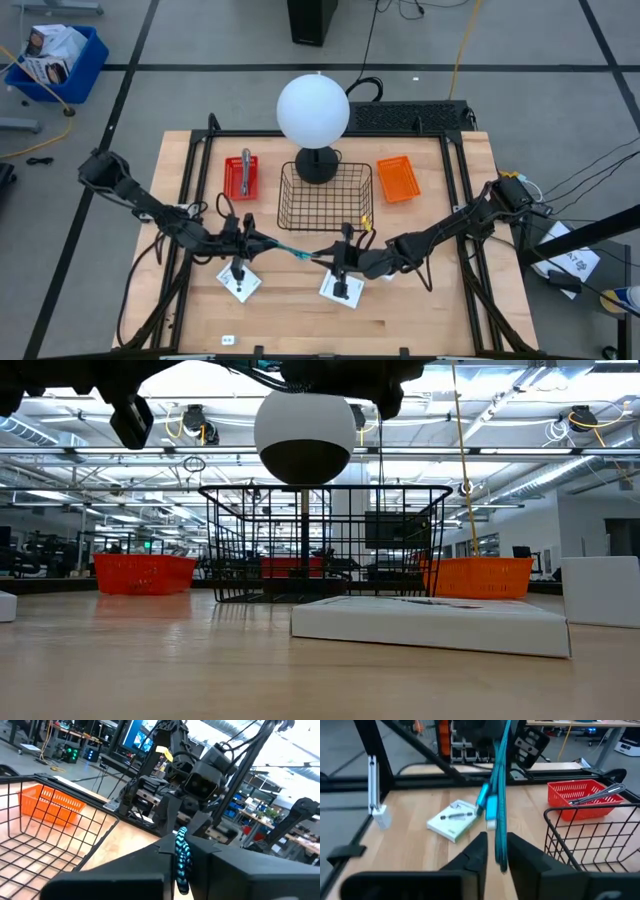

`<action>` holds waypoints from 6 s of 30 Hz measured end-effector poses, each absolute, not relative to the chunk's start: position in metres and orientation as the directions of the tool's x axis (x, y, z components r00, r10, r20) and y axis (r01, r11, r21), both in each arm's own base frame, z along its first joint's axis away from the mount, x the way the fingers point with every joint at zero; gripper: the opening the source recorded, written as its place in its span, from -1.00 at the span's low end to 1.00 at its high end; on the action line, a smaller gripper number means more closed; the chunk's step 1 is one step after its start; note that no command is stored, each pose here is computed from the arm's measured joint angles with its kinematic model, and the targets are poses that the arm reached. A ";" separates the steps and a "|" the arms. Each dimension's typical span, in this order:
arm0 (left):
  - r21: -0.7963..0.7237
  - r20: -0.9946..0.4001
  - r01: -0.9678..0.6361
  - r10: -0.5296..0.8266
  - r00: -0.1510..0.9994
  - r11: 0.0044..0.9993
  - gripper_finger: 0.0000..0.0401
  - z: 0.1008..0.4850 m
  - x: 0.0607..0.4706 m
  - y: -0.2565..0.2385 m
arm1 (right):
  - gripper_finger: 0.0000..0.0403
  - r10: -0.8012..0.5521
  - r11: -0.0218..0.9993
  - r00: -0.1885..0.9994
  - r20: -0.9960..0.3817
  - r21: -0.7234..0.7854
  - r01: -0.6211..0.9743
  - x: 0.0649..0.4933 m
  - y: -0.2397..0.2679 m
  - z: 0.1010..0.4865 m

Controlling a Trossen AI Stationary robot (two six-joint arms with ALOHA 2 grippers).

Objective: Pick and place items into bin
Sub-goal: Put the blue black USB cable into the red bin, then put the top white charger adapter into the black wire basket

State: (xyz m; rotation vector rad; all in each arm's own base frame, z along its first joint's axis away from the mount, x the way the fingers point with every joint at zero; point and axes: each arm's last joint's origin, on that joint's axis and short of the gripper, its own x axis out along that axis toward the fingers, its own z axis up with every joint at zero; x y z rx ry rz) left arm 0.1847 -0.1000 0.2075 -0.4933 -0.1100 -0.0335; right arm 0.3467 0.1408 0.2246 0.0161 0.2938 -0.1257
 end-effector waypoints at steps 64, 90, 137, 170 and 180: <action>-0.407 -0.039 -0.596 0.639 0.768 0.692 -0.94 0.291 0.102 -0.041 | -0.30 0.029 0.995 0.916 -0.399 -0.077 -0.065 0.311 0.199 0.213; -0.258 -0.356 -0.781 0.696 0.624 0.569 -0.94 0.249 0.143 0.000 | -0.30 0.030 0.995 0.916 -0.400 -0.076 -0.065 0.311 0.199 0.213; -0.083 -0.948 -0.942 0.265 0.175 0.325 -0.74 0.246 0.158 0.128 | -0.33 0.021 0.996 0.916 -0.400 -0.075 -0.055 0.320 0.199 0.199; -0.124 -0.905 -0.863 0.301 0.301 0.489 0.27 0.261 0.161 0.111 | -0.35 0.021 0.996 0.916 -0.400 -0.075 -0.055 0.320 0.199 0.199; -0.173 -0.818 -0.774 0.350 0.457 0.609 0.27 0.283 0.169 0.053 | -0.34 0.025 0.995 0.914 -0.405 -0.079 -0.063 0.319 0.201 0.198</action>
